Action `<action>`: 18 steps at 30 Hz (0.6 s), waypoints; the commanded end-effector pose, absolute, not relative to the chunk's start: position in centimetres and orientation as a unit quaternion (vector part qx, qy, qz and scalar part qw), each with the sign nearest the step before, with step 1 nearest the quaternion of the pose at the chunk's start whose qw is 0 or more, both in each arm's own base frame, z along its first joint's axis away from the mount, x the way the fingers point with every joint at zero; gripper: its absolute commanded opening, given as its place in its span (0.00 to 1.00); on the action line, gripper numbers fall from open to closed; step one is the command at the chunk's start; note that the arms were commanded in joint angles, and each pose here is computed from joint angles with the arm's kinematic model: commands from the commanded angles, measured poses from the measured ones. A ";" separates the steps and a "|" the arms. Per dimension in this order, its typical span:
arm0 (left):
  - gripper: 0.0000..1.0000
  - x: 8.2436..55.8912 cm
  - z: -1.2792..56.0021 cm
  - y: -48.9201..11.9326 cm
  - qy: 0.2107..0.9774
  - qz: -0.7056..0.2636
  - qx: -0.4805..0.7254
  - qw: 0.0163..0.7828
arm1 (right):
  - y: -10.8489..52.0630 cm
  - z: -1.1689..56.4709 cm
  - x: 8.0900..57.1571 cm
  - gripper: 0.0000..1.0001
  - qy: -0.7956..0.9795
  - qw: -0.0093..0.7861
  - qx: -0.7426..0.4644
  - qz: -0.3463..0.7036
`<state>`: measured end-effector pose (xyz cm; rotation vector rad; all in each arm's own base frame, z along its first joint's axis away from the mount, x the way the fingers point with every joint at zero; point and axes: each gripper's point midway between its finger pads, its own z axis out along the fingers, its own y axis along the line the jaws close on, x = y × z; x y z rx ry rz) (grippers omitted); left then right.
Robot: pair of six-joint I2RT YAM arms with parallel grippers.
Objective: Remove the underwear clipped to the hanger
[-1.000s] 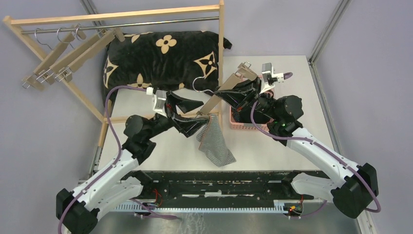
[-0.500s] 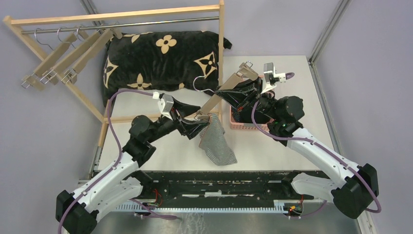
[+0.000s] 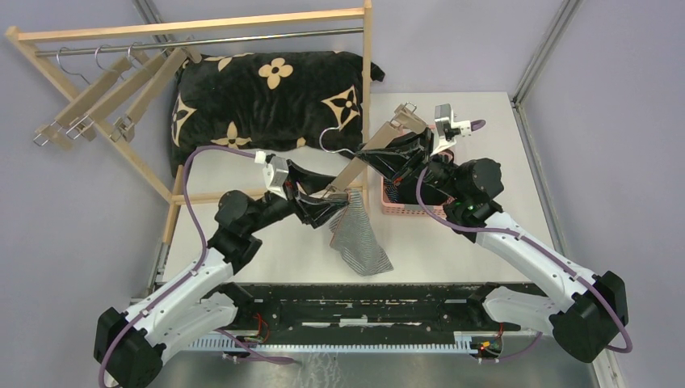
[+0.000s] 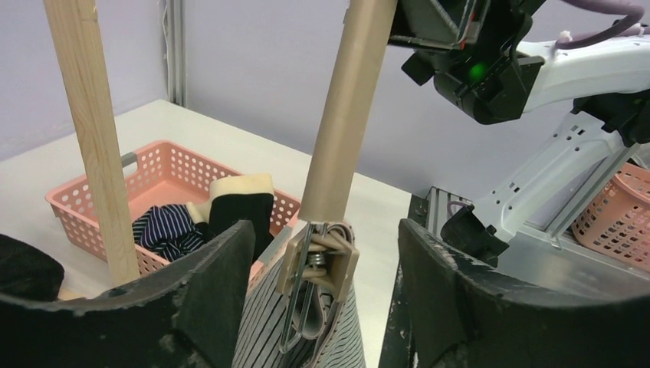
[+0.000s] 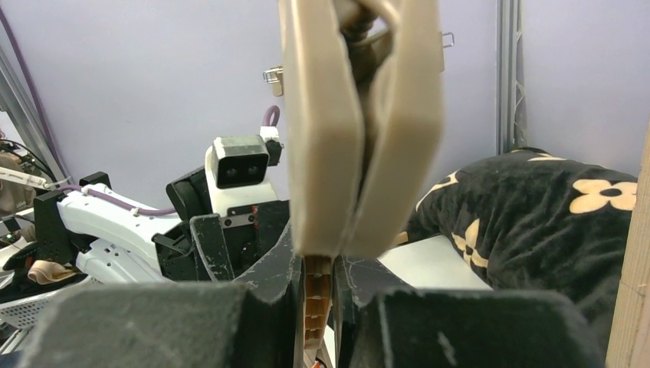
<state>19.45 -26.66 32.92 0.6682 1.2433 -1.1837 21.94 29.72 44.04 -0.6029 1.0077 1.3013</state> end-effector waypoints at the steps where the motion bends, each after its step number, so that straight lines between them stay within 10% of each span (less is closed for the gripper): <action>1: 0.61 18.3 35.5 -26.5 0.494 -0.528 0.295 0.624 | 29.0 46.6 21.0 0.01 0.406 0.664 -0.266 0.568; 4: 0.10 18.5 35.2 -26.9 0.502 -0.530 0.302 0.613 | 29.1 46.6 21.0 0.01 0.408 0.663 -0.265 0.569; 6: 0.03 18.8 35.0 -26.9 0.507 -0.529 0.294 0.613 | 29.1 46.6 21.0 0.01 0.409 0.664 -0.265 0.568; 11: 0.06 18.6 34.8 -26.9 0.511 -0.530 0.299 0.608 | 29.0 46.8 21.0 0.01 0.411 0.667 -0.267 0.562; 14: 0.46 18.5 35.4 -26.8 0.508 -0.528 0.302 0.610 | 29.0 47.0 20.8 0.01 0.408 0.666 -0.271 0.563; 18: 0.52 18.6 36.7 -26.5 0.496 -0.523 0.294 0.627 | 29.1 46.9 20.6 0.01 0.409 0.662 -0.274 0.566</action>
